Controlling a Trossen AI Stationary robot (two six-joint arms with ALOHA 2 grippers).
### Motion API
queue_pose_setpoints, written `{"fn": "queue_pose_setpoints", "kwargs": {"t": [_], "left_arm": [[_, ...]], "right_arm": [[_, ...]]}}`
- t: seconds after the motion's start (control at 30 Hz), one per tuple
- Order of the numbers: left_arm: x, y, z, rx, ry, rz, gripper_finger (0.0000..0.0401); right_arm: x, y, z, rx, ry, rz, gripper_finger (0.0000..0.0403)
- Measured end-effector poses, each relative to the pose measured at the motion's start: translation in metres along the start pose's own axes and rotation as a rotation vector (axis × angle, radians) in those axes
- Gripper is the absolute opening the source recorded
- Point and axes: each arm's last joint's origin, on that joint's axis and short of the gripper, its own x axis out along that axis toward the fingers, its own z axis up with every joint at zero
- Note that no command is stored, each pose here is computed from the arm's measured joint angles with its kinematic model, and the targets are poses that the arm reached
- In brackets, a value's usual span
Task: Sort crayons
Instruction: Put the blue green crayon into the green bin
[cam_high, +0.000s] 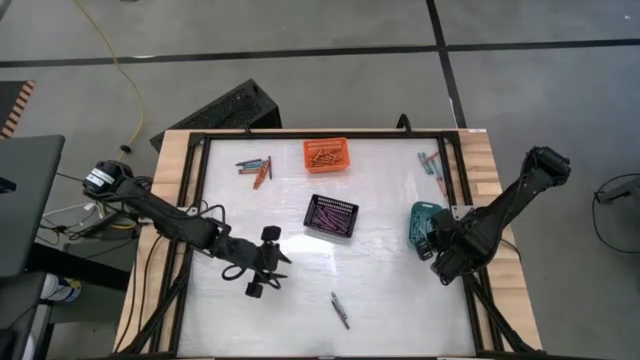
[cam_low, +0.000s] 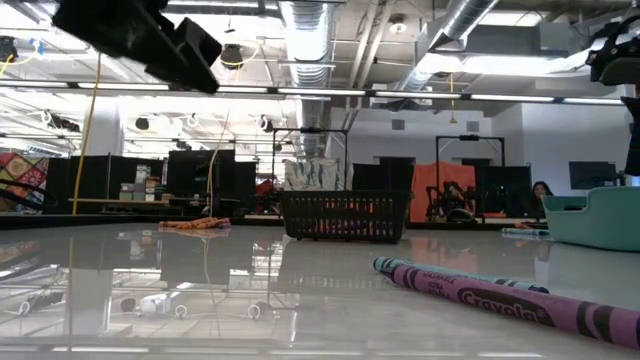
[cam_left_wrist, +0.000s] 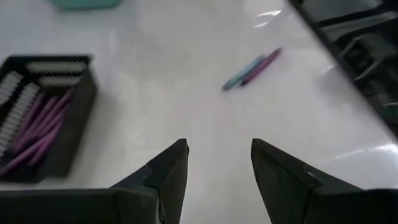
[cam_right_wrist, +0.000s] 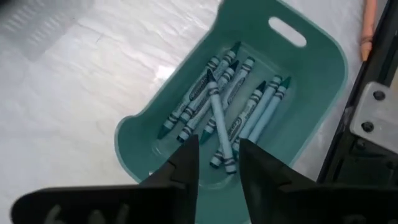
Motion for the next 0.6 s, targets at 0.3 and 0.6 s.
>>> {"fn": "queue_pose_setpoints", "kwargs": {"t": [0.3, 0.6], "left_arm": [[0.026, -0.007, -0.001, 0.072, -0.072, -0.068, 0.0166], [0.069, -0.013, 0.003, 0.196, -0.046, -0.075, 0.0166]], "right_arm": [[-0.02, 0.012, 0.01, -0.137, -0.121, 0.11, 0.0119], [-0.039, 0.041, 0.013, -0.313, -0.227, 0.361, 0.0119]]}}
